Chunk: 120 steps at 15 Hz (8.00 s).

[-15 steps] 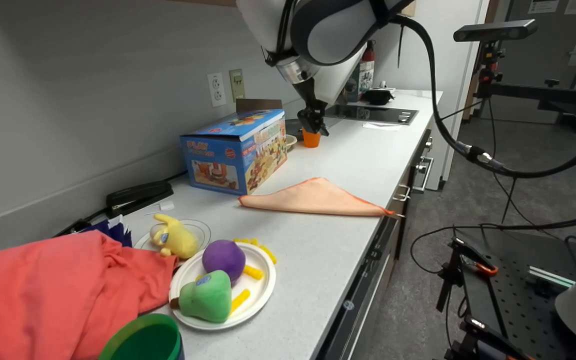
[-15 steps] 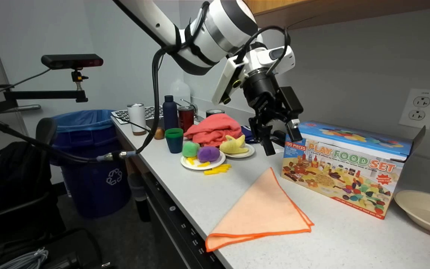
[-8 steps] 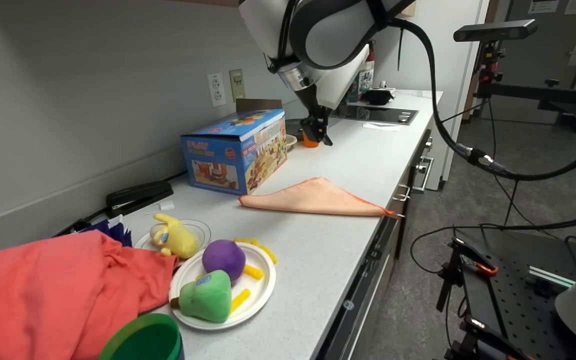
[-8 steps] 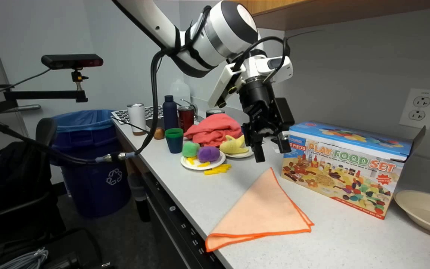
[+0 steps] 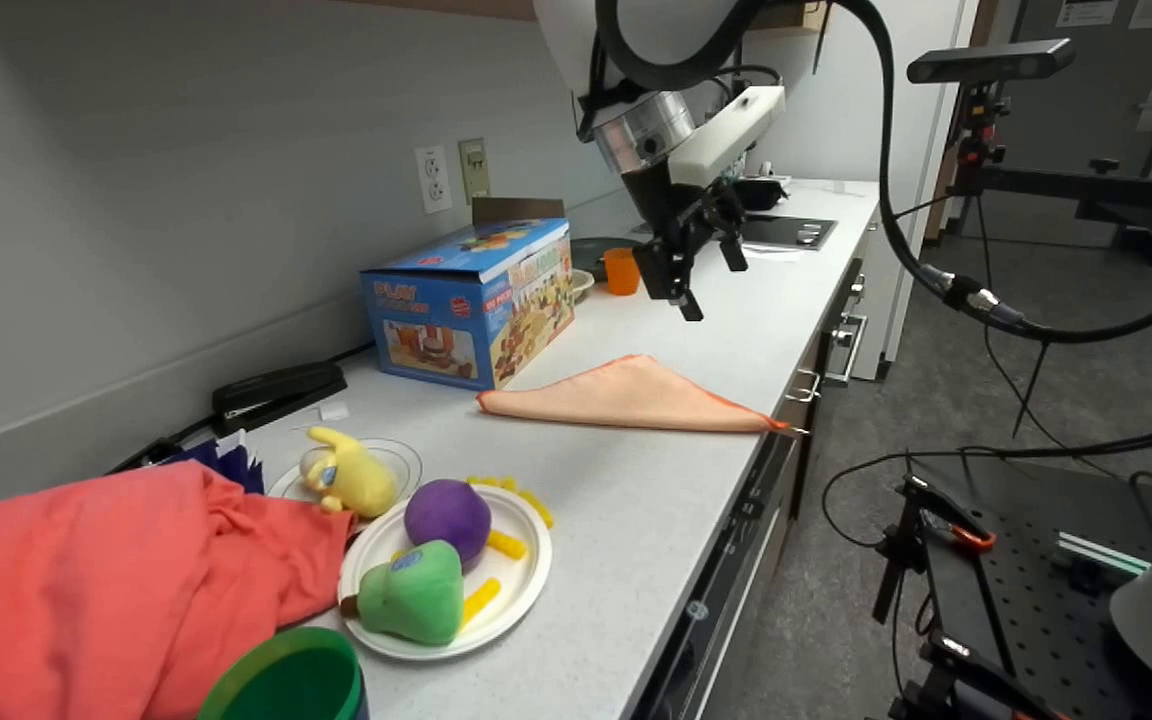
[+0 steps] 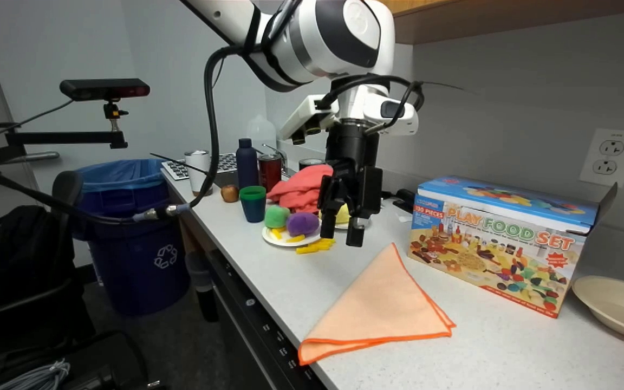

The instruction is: Fold the cloth

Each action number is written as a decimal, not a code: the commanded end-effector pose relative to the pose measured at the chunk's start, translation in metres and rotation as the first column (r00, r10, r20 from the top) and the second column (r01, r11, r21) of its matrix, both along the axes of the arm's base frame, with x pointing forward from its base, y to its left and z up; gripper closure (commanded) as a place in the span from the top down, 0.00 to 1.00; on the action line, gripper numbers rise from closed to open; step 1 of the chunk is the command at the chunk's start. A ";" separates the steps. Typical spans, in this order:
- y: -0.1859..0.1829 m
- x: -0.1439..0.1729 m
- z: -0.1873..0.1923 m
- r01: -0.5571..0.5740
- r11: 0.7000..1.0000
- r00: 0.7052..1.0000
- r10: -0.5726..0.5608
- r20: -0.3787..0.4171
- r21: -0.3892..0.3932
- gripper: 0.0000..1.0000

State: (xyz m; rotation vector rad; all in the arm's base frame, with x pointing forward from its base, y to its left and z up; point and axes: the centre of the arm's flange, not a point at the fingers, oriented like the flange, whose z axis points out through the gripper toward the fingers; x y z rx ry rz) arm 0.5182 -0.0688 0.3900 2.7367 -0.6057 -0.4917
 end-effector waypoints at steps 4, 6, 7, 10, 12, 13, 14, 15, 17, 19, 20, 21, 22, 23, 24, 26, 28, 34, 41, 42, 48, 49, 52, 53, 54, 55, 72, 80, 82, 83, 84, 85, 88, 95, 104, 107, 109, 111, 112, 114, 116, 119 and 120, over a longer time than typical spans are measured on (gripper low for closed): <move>-0.025 -0.061 -0.022 0.019 0.990 1.000 -0.017 -0.012 0.143 1.00; -0.021 -0.045 -0.021 0.025 0.995 0.999 -0.021 -0.038 0.101 1.00; -0.024 -0.049 -0.026 0.031 0.994 0.999 -0.026 -0.046 0.102 1.00; -0.022 -0.048 -0.026 0.027 0.994 0.999 -0.022 -0.045 0.101 1.00; -0.021 -0.048 -0.025 0.026 0.995 0.999 -0.021 -0.044 0.101 1.00; -0.021 -0.048 -0.027 0.017 0.994 0.999 -0.013 -0.035 0.109 1.00; -0.021 -0.051 -0.030 0.004 0.993 1.000 -0.002 -0.023 0.114 1.00; -0.022 -0.055 -0.033 -0.002 0.992 1.000 0.004 -0.012 0.124 1.00; -0.023 -0.061 -0.041 -0.018 0.989 1.000 0.016 0.016 0.148 1.00; -0.024 -0.067 -0.049 -0.037 0.983 0.999 0.030 0.041 0.178 1.00; -0.025 -0.071 -0.053 -0.046 0.981 0.998 0.037 0.047 0.190 1.00; -0.026 -0.074 -0.057 -0.058 0.978 0.998 0.048 0.051 0.202 1.00; -0.027 -0.078 -0.061 -0.072 0.972 0.997 0.060 0.057 0.222 1.00; -0.028 -0.082 -0.065 -0.083 0.968 0.996 0.070 0.062 0.238 1.00; -0.029 -0.085 -0.070 -0.091 0.963 0.995 0.077 0.064 0.256 1.00; -0.032 -0.091 -0.080 -0.103 0.952 0.994 0.089 0.063 0.289 1.00; -0.037 -0.096 -0.090 -0.115 0.944 0.993 0.104 0.050 0.310 1.00; -0.048 -0.105 -0.117 -0.142 0.929 0.990 0.138 0.038 0.341 1.00; -0.043 -0.106 -0.127 -0.143 0.935 0.989 0.148 0.011 0.324 1.00; -0.043 -0.106 -0.127 -0.143 0.935 0.989 0.148 0.010 0.324 1.00; -0.047 -0.103 -0.134 -0.158 0.932 0.987 0.151 0.045 0.325 0.86; -0.048 -0.101 -0.135 -0.162 0.931 0.987 0.153 0.054 0.326 0.83; -0.049 -0.096 -0.140 -0.172 0.930 0.985 0.158 0.070 0.325 0.60; -0.049 -0.095 -0.143 -0.177 0.929 0.984 0.161 0.075 0.324 0.70; -0.049 -0.094 -0.146 -0.180 0.929 0.983 0.164 0.079 0.322 0.76; -0.049 -0.092 -0.148 -0.183 0.929 0.983 0.165 0.083 0.321 0.80; -0.049 -0.084 -0.142 -0.209 0.924 0.978 0.191 0.088 0.321 0.00; -0.043 -0.071 -0.105 -0.244 0.909 0.967 0.256 0.009 0.337 0.01; -0.033 -0.053 -0.107 -0.282 0.897 0.955 0.295 0.015 0.340 0.01; -0.028 -0.046 -0.109 -0.304 0.890 0.948 0.318 0.016 0.341 0.01; -0.021 -0.036 -0.114 -0.330 0.879 0.937 0.349 0.010 0.344 0.01; -0.015 -0.029 -0.119 -0.351 0.870 0.928 0.372 0.007 0.348 0.01; 0.015 -0.005 -0.135 -0.418 0.845 0.894 0.448 -0.014 0.335 0.01; 0.038 0.037 -0.143 -0.546 0.809 0.820 0.570 -0.059 0.218 0.01; 0.048 0.060 -0.102 -0.567 0.800 0.780 0.598 -0.186 0.197 0.01; 0.048 0.062 -0.100 -0.578 0.804 0.782 0.595 -0.185 0.142 0.01; 0.051 0.061 -0.099 -0.577 0.811 0.795 0.585 -0.160 0.100 0.01; 0.054 0.064 -0.098 -0.574 0.817 0.807 0.576 -0.132 0.060 0.01; 0.056 0.065 -0.097 -0.572 0.819 0.812 0.573 -0.111 0.043 0.01; 0.060 0.069 -0.096 -0.572 0.821 0.818 0.571 -0.071 0.009 0.01; 0.061 0.073 -0.096 -0.576 0.817 0.817 0.575 -0.040 -0.034 0.01; 0.062 0.079 -0.095 -0.584 0.806 0.809 0.588 0.011 -0.100 0.01; 0.062 0.081 -0.095 -0.585 0.803 0.806 0.591 0.028 -0.116 0.01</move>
